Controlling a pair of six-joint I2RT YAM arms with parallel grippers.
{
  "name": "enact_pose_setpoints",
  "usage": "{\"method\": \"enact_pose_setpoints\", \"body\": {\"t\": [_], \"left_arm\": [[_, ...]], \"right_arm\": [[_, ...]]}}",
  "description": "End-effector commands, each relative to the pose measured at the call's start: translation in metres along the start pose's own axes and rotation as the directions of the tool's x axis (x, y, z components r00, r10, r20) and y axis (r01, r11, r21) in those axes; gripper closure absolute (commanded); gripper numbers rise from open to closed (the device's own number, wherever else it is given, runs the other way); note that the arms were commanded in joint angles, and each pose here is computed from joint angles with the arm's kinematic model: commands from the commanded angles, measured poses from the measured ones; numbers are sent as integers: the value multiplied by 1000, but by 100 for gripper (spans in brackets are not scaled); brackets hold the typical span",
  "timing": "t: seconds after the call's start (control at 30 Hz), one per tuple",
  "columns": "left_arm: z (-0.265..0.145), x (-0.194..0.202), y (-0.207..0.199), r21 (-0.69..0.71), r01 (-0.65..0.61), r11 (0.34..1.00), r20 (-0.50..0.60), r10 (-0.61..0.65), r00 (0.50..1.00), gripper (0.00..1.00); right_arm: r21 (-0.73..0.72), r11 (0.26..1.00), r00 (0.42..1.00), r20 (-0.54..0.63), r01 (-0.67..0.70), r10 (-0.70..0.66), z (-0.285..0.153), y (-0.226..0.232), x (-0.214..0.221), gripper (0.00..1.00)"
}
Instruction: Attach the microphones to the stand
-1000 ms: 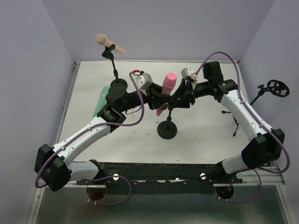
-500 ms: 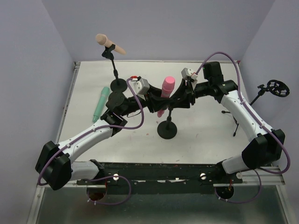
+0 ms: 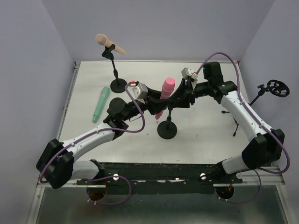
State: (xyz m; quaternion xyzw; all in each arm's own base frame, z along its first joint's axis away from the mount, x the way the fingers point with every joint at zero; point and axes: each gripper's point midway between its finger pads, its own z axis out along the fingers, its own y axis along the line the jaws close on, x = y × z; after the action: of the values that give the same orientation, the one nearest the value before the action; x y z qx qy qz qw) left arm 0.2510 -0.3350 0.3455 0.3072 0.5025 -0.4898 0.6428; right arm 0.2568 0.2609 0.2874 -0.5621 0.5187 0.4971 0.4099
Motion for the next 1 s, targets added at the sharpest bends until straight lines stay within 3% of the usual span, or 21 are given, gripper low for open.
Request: {"method": "enact_pose_setpoints", "body": {"t": [0.0, 0.23, 0.4, 0.73, 0.9, 0.97], "left_arm": [[-7, 25, 24, -115, 36, 993, -2, -36, 999, 100], [-6, 10, 26, -131, 66, 989, 96, -53, 994, 100], [-5, 6, 28, -146, 89, 985, 146, -68, 987, 100], [-6, 10, 27, -144, 86, 986, 141, -66, 988, 100], [-9, 12, 24, -140, 92, 986, 133, -74, 988, 99], [-9, 13, 21, -129, 96, 987, 122, -80, 989, 93]], "right_arm": [[-94, 994, 997, 55, -57, 62, 2, 26, -8, 80], [-95, 993, 996, 56, -68, 73, 2, 27, -6, 71], [-94, 993, 996, 57, -69, 75, 2, 28, -6, 58], [-103, 993, 995, 63, -66, 73, 1, 33, -8, 13], [-91, 994, 996, 57, -65, 70, 0, 31, -8, 9], [-86, 994, 996, 54, -62, 67, 0, 30, -7, 9]]}}
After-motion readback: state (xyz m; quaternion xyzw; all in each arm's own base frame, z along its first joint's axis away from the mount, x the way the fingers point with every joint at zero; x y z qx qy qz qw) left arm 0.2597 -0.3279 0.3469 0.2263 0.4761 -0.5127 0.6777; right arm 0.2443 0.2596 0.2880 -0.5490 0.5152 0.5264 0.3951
